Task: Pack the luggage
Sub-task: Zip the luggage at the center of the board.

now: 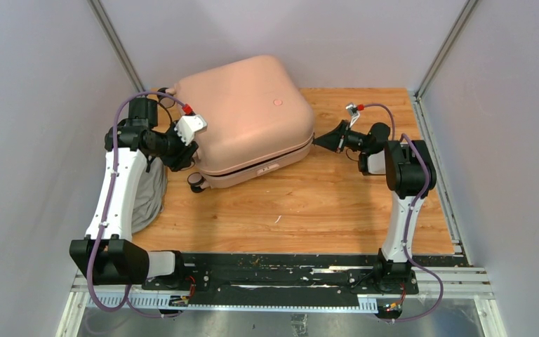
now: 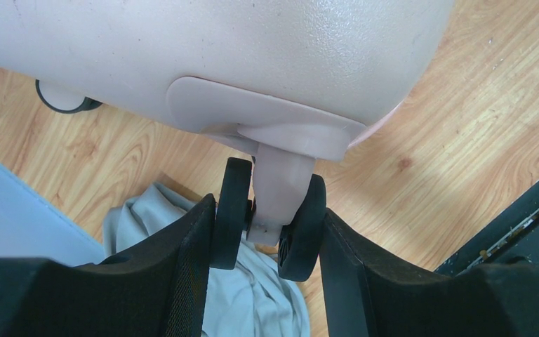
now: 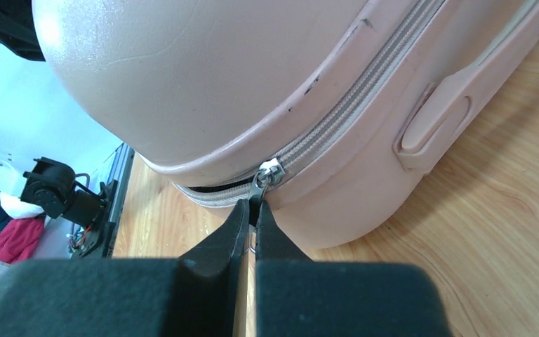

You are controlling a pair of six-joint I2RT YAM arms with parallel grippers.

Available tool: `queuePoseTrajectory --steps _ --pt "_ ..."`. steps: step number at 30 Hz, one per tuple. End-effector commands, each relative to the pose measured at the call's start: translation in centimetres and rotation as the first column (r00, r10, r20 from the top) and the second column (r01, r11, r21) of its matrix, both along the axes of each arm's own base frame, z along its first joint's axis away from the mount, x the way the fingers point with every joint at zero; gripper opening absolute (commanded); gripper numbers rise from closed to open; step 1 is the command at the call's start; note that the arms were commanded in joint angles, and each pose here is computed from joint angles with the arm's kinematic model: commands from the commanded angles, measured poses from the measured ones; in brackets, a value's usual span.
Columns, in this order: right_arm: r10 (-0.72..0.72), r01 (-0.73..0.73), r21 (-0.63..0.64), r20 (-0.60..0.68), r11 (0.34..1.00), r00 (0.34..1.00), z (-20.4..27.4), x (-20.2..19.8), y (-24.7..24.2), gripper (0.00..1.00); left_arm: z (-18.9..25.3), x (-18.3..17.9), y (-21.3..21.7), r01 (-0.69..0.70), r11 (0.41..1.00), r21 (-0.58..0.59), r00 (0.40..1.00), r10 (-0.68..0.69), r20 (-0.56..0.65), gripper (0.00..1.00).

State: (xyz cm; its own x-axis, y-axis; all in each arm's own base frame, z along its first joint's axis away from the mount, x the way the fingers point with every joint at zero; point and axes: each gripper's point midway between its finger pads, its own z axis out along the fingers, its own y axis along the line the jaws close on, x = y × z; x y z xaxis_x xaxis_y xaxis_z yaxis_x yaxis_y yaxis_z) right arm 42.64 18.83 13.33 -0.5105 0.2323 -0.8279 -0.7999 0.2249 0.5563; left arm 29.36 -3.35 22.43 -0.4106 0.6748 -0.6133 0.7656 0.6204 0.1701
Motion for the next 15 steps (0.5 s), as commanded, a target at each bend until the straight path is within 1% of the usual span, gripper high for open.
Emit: queuePoseTrajectory --steps 1,4,6,10,15 --pt "-0.061 0.06 0.018 0.063 0.998 0.996 1.4 1.3 -1.0 0.0 3.7 1.2 0.5 -0.028 1.0 0.003 0.989 0.027 0.142 0.0" --pt "-0.084 0.084 0.006 0.057 0.996 0.995 1.2 1.4 -1.3 0.0 3.8 1.2 0.6 -0.03 1.0 0.006 0.989 0.029 0.142 0.0" --pt "-0.124 0.124 -0.007 0.054 0.992 0.991 1.0 1.8 -2.7 0.0 3.9 1.2 0.6 -0.03 1.0 0.007 0.989 0.029 0.146 0.0" --pt "-0.128 0.13 -0.021 0.066 0.991 0.99 1.2 1.4 -2.7 0.0 4.2 1.1 0.3 -0.03 0.999 -0.013 0.988 0.032 0.148 0.0" --pt "-0.09 0.091 -0.007 0.082 0.996 0.993 2.2 0.1 -2.0 0.0 3.7 0.9 0.0 -0.022 0.999 -0.026 0.991 0.025 0.132 0.0"
